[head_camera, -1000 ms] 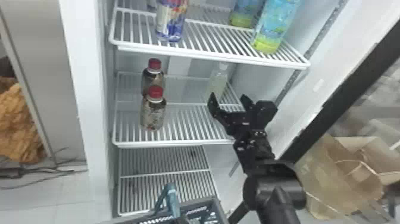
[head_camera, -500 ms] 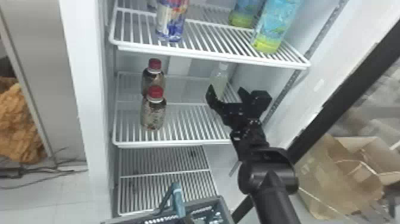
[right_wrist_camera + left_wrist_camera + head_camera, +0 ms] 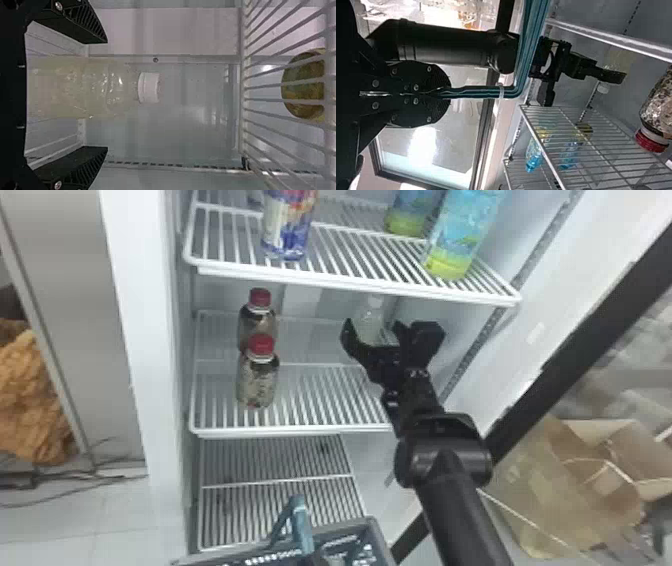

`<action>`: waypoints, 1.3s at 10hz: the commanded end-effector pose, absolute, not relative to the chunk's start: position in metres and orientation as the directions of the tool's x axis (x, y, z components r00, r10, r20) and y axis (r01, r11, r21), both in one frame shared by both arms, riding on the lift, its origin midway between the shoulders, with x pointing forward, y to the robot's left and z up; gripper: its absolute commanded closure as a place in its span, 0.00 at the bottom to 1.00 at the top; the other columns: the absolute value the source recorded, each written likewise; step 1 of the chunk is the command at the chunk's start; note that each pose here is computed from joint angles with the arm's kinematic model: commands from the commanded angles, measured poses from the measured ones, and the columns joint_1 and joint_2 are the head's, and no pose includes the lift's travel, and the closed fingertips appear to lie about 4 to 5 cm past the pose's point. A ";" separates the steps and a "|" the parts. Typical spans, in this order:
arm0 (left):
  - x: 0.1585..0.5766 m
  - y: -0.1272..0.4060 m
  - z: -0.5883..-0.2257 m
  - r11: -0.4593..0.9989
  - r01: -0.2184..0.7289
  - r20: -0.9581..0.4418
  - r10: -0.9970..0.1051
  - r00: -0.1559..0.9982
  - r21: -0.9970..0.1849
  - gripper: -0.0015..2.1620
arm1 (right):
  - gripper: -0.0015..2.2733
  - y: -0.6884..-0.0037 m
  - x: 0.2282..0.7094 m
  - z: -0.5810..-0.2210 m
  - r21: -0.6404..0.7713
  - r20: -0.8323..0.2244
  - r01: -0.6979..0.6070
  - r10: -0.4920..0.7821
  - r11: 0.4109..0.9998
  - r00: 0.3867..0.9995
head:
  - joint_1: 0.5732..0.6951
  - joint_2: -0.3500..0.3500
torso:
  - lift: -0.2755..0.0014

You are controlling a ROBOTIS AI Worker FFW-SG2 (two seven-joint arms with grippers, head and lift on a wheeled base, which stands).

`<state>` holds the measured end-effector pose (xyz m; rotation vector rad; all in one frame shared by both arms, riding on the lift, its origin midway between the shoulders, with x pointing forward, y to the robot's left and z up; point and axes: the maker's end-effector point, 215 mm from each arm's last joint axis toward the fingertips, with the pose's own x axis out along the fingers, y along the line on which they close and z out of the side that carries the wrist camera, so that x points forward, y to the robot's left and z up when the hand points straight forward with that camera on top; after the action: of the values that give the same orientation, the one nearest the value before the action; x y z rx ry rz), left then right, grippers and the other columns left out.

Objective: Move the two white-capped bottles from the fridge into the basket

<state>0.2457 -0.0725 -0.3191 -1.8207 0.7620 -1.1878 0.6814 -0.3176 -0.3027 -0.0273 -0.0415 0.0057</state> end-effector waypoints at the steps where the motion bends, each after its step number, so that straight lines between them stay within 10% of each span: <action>1: 0.246 -0.074 -0.320 -0.487 -0.057 0.434 -0.821 0.370 -0.872 0.52 | 0.04 -0.314 0.689 -0.307 -0.038 0.027 -0.016 0.017 0.999 0.999 | 1.00 0.00 | 0.06; 4: 0.246 -0.077 -0.319 -0.487 -0.058 0.436 -0.824 0.363 -0.871 0.52 | 0.08 -0.312 0.698 -0.311 -0.041 0.011 -0.021 0.022 0.999 1.000 | 1.00 0.00 | 0.06; 6: 0.246 -0.077 -0.320 -0.486 -0.060 0.434 -0.824 0.364 -0.872 0.52 | 0.36 -0.313 0.701 -0.316 -0.003 -0.005 -0.019 0.019 1.000 1.000 | 1.00 0.00 | 0.06; 13: 0.245 -0.074 -0.322 -0.485 -0.065 0.431 -0.824 0.367 -0.872 0.52 | 0.36 -0.303 0.687 -0.290 -0.018 0.055 -0.058 0.059 0.998 0.997 | 1.00 0.00 | 0.06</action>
<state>0.2456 -0.0741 -0.3221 -1.8227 0.7777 -1.1891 0.6910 -0.3031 -0.2943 -0.0194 -0.0448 0.0587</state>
